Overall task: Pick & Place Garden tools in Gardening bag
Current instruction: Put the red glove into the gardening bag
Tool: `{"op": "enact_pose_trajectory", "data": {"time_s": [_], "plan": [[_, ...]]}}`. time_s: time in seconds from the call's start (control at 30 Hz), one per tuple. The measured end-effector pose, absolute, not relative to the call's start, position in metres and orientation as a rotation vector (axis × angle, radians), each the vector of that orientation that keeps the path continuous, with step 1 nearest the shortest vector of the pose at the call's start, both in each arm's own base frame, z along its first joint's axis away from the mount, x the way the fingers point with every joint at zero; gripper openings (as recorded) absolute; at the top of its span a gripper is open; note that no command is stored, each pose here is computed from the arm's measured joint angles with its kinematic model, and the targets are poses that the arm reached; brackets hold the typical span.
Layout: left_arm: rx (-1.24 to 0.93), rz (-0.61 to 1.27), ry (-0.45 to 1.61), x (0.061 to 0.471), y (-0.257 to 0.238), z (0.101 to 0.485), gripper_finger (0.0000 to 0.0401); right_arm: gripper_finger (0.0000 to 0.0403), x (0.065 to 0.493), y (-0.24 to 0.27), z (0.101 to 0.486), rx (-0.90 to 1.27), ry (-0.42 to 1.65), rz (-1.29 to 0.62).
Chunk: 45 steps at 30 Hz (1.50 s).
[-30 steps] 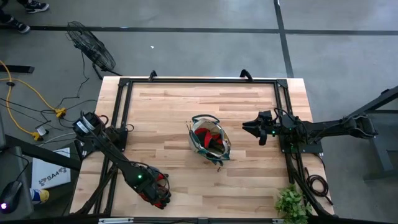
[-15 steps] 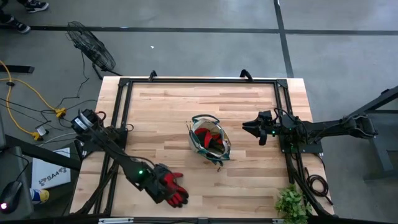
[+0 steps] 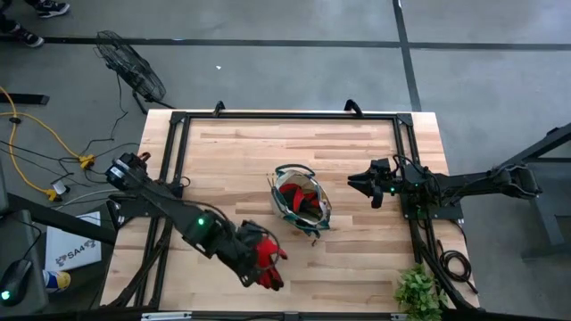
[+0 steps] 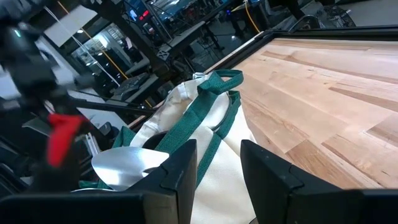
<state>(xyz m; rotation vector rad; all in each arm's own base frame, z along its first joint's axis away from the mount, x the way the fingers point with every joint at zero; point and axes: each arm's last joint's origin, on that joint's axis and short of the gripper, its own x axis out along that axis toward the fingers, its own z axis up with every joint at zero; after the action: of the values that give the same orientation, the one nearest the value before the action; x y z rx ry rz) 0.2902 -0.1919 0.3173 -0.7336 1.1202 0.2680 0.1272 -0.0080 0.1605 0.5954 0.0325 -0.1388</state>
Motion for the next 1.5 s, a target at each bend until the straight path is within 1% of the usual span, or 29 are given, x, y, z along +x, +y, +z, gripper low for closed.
{"op": "enact_pose_trajectory", "data": {"time_s": [0.13,0.3,0.47,0.6,0.73,0.9,1.1,1.5], "plan": [[-0.627,0.237,1.103,0.291,-0.172,0.356,0.0000,0.0116,0.127,-0.008,0.161,0.595,0.032,-0.139],[-0.513,0.236,1.039,0.293,-0.141,0.394,0.0000,0.0116,0.127,-0.008,0.160,0.595,0.033,-0.139],[-0.367,0.194,0.954,0.300,-0.112,0.418,0.0000,0.0116,0.127,-0.008,0.161,0.595,0.032,-0.139],[-0.201,0.257,0.876,0.305,-0.089,0.428,0.0000,0.0116,0.127,-0.008,0.161,0.595,0.033,-0.138],[-0.064,0.345,0.814,0.313,-0.072,0.431,0.0000,0.0116,0.127,-0.008,0.161,0.595,0.033,-0.138],[0.009,0.366,0.783,0.332,-0.061,0.425,0.0000,0.0116,0.127,-0.008,0.161,0.595,0.033,-0.138],[0.015,0.389,0.813,0.350,-0.051,0.411,0.0000,0.0116,0.127,-0.008,0.160,0.595,0.033,-0.138],[0.044,0.451,0.890,0.377,-0.050,0.379,0.0000,0.0116,0.127,-0.008,0.160,0.595,0.033,-0.138]]}}
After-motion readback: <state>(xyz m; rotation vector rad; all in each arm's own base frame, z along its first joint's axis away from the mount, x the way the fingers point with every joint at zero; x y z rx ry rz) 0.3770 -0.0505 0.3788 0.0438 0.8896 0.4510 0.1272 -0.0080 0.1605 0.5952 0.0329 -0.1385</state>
